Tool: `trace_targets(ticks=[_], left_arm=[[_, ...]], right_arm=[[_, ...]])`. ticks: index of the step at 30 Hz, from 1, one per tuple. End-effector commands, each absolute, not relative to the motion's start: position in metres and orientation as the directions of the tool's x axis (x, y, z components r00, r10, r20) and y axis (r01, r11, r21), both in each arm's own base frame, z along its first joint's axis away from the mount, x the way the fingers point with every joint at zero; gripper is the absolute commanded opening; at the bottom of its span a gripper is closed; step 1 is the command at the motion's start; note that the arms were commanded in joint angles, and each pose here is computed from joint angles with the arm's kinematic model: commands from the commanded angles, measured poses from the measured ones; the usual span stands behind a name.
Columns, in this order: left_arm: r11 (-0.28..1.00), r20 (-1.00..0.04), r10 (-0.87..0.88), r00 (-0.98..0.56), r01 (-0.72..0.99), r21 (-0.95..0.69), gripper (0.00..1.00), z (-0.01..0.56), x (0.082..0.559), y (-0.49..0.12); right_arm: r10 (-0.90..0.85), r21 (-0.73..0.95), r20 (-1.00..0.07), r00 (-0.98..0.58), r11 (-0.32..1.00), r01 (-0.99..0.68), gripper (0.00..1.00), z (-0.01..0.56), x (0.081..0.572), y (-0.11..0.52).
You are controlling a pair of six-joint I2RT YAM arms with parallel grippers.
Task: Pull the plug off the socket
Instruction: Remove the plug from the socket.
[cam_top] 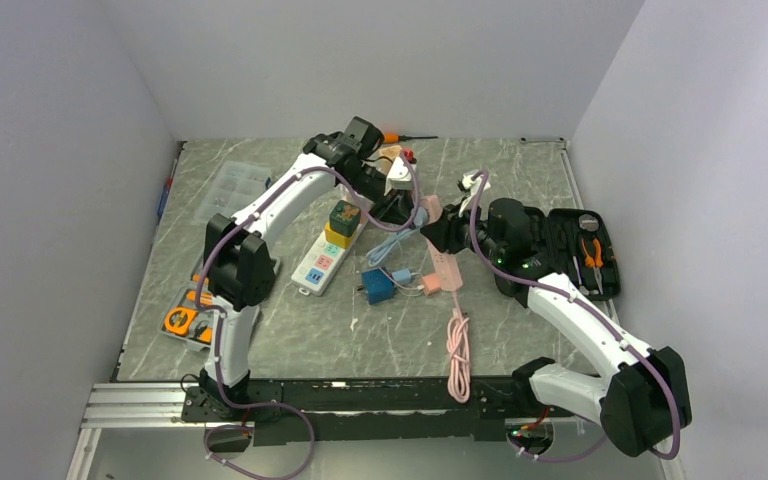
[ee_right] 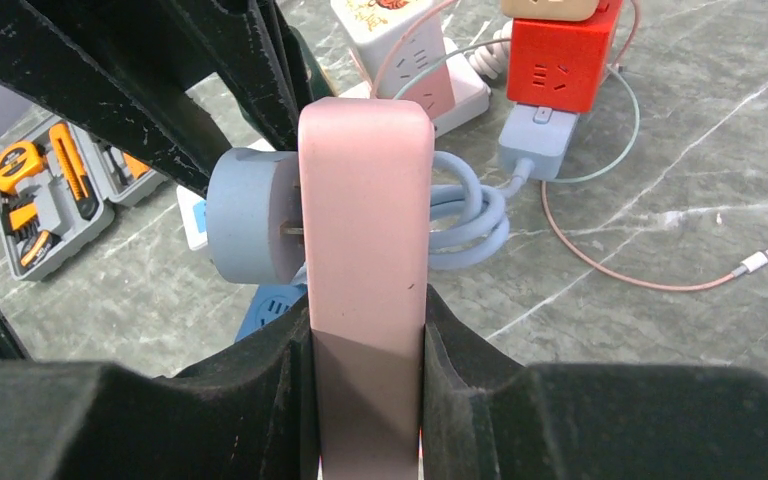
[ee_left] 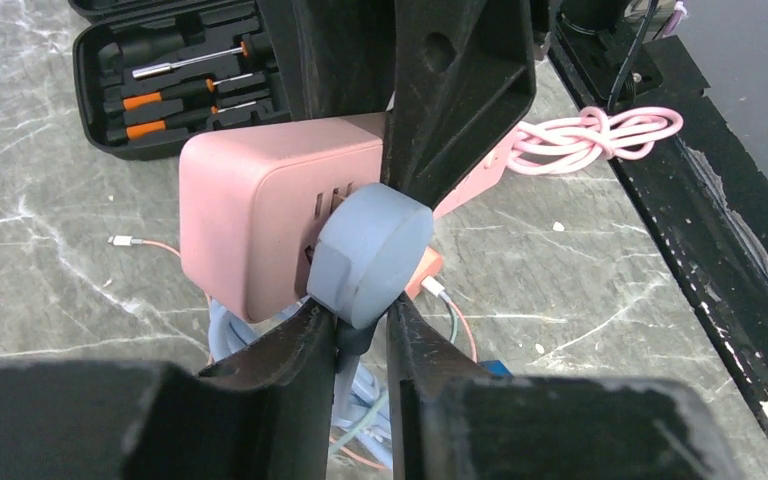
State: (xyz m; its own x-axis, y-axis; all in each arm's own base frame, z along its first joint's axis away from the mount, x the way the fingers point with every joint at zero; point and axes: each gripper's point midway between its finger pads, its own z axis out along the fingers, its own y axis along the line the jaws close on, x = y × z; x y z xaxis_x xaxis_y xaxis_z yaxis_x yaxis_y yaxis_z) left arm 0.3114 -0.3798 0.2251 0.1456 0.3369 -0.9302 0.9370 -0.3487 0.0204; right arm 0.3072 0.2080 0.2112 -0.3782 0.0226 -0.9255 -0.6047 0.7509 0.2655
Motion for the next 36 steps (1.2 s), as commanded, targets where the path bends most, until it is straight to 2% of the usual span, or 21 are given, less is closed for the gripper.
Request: trace_targets(ticks=[1, 3, 8, 10, 18, 24, 29, 32, 36], left_arm=[[-0.449, -0.963, 0.193, 0.190, 0.889, 0.085, 0.16, 0.275, 0.281, -0.384], [-0.468, -0.961, 0.200, 0.190, 0.880, 0.076, 0.08, 0.272, 0.277, -0.381], [-0.505, -0.961, 0.197, 0.194, 0.860, 0.070, 0.05, 0.270, 0.265, -0.374], [-0.512, -0.963, 0.189, 0.194, 0.856, 0.072, 0.00, 0.271, 0.263, -0.373], [-0.568, -0.962, 0.112, 0.250, 0.811, 0.144, 0.00, 0.274, 0.247, -0.366], [-0.577, -0.959, 0.087, 0.269, 0.799, 0.171, 0.00, 0.273, 0.239, -0.362], [-0.579, -0.954, 0.085, 0.286, 0.794, 0.186, 0.00, 0.273, 0.237, -0.360], [-0.575, -0.951, 0.084, 0.298, 0.794, 0.197, 0.00, 0.271, 0.244, -0.363], [-0.502, -0.949, 0.146, 0.281, 0.847, 0.174, 0.00, 0.268, 0.271, -0.374]], right_arm=[[0.083, 0.177, -0.983, -0.162, 0.640, -0.747, 0.00, 0.286, 0.302, 0.232], [0.092, 0.175, -0.984, -0.151, 0.625, -0.761, 0.00, 0.290, 0.299, 0.234], [0.112, 0.159, -0.987, -0.116, 0.560, -0.813, 0.00, 0.305, 0.289, 0.243], [0.116, 0.153, -0.988, -0.106, 0.556, -0.817, 0.00, 0.308, 0.289, 0.243], [0.129, 0.191, -0.982, -0.142, 0.626, -0.756, 0.00, 0.290, 0.314, 0.225], [0.056, 0.163, -0.979, -0.198, 0.796, -0.582, 0.00, 0.249, 0.357, 0.193], [0.044, 0.125, -0.984, -0.173, 0.859, -0.496, 0.00, 0.248, 0.368, 0.177], [0.051, 0.119, -0.985, -0.166, 0.895, -0.430, 0.00, 0.249, 0.376, 0.165], [0.027, 0.078, -0.977, -0.213, 0.968, -0.237, 0.00, 0.233, 0.399, 0.132]])
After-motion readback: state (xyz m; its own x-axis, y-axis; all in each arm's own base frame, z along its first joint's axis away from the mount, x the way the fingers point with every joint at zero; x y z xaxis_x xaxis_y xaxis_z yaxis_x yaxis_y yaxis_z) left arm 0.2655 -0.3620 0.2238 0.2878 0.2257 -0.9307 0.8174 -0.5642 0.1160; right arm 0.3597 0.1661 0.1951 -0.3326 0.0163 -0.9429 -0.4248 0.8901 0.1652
